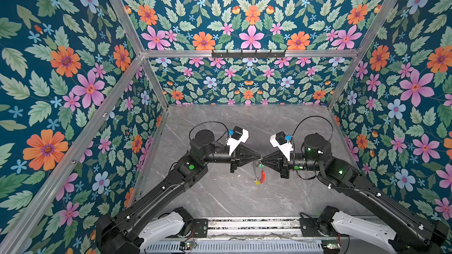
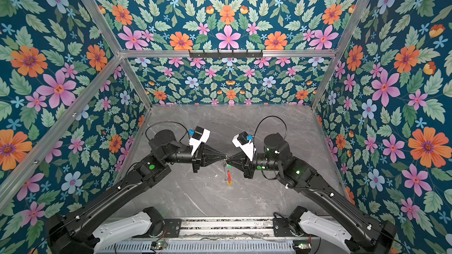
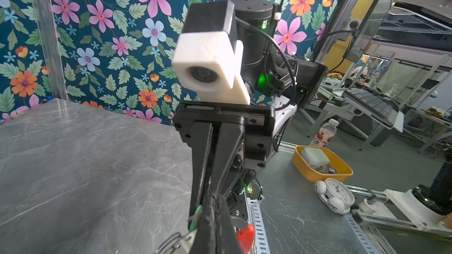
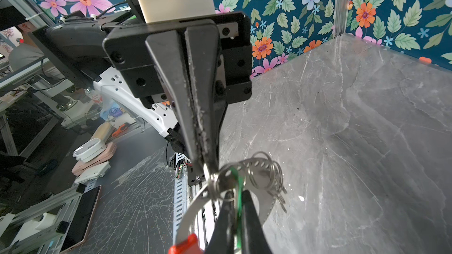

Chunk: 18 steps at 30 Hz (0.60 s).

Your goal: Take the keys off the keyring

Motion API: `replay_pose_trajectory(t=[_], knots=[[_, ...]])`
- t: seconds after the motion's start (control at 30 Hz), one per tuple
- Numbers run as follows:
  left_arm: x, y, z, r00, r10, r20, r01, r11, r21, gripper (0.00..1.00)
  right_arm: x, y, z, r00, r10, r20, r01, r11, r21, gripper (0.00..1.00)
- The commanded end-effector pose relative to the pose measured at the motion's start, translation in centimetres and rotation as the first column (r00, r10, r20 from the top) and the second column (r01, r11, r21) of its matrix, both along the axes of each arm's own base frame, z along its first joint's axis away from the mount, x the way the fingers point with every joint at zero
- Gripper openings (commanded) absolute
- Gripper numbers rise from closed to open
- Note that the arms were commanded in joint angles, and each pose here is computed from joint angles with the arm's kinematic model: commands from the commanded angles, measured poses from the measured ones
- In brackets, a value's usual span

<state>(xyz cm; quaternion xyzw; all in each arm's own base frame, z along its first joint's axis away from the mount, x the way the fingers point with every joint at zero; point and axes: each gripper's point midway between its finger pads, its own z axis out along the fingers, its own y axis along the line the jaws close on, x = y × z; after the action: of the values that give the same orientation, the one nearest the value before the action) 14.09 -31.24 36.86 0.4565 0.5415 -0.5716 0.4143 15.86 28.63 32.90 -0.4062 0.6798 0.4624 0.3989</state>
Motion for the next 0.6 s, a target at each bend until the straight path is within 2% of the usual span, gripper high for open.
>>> replay_pose_trajectory(t=[0.0,0.4,0.57], knots=[[0.5,0.2,1.3,0.999,0.037,0.035,-0.035,0.998,-0.058,0.0,-0.2,0.1,0.0,1.0,0.012,0.005,-0.012,1.0,-0.009,0.0],[1.0,0.6,2.1,0.994,0.094,0.052,-0.085,0.984,-0.154,0.0,-0.8,1.5,-0.6,0.998,0.058,0.008,-0.058,0.998,-0.036,0.0],[1.0,0.8,2.1,0.994,0.1,0.044,-0.09,0.977,-0.193,0.0,-0.7,2.1,-0.1,0.997,0.067,0.025,-0.067,0.998,-0.013,0.0]])
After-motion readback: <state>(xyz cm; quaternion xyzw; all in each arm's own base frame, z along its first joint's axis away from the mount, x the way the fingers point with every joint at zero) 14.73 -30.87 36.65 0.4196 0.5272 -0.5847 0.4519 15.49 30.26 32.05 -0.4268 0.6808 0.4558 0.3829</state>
